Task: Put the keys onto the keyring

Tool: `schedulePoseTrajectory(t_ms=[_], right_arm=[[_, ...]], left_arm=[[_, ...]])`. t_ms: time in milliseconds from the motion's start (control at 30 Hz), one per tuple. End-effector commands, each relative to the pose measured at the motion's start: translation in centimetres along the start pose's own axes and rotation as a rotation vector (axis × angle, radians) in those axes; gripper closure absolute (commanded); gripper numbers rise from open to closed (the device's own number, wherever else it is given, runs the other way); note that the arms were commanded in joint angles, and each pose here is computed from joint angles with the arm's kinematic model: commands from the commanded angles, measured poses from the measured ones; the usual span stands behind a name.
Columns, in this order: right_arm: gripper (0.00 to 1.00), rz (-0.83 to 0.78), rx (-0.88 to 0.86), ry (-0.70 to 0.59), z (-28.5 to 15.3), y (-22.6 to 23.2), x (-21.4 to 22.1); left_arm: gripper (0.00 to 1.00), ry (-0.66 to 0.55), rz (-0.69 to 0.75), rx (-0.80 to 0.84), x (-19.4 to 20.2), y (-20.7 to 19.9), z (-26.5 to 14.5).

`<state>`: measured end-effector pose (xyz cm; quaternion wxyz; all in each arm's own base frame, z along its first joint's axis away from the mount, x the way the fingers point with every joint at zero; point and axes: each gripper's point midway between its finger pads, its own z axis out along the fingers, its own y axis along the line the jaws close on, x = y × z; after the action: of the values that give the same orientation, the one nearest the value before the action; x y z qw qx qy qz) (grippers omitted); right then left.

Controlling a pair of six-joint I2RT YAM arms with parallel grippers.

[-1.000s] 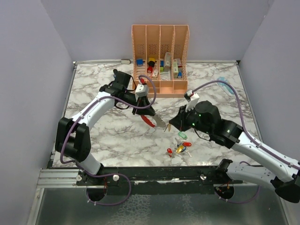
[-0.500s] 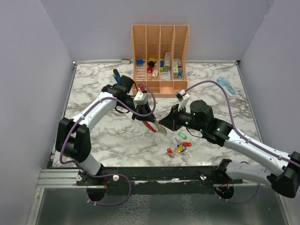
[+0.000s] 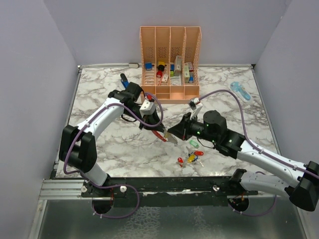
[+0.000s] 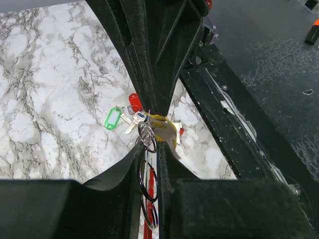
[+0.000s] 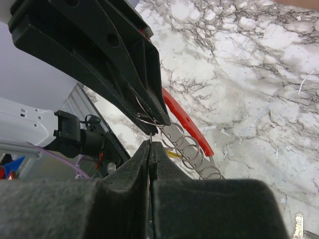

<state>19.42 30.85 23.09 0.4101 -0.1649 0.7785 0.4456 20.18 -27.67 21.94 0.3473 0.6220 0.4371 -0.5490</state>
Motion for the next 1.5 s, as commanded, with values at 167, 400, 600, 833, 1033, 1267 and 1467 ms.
schedulePoseTrajectory(t_ms=[167, 400, 600, 833, 1033, 1267, 1467], right_arm=[[0.99, 0.020, -0.013, -0.118, -0.9, 0.6, -2.0], [0.99, 0.024, -0.028, -0.105, -0.4, 0.7, -1.8], [0.99, 0.028, -0.033, -0.100, 0.0, 0.7, -1.5], [0.99, 0.049, -0.010, -0.088, 0.3, 0.1, -1.0], [0.99, 0.062, 0.012, -0.101, 0.0, -0.3, -1.1], [0.99, 0.075, 0.027, -0.113, -0.3, -0.6, -1.2], [0.99, 0.093, 0.025, -0.105, -0.1, -0.7, -1.1]], left_arm=[[1.00, -0.073, 0.079, 0.020, -2.4, -0.6, 0.0], [1.00, -0.075, 0.080, 0.021, -2.4, -0.6, 0.0], [1.00, -0.075, 0.081, 0.022, -2.4, -0.7, 0.0], [1.00, -0.077, 0.090, 0.024, -2.5, -0.9, 0.0], [1.00, -0.081, 0.104, 0.026, -2.6, -1.0, 0.0], [1.00, -0.088, 0.121, 0.031, -2.8, -1.4, 0.0], [1.00, -0.090, 0.136, 0.036, -2.9, -1.9, 0.0]])
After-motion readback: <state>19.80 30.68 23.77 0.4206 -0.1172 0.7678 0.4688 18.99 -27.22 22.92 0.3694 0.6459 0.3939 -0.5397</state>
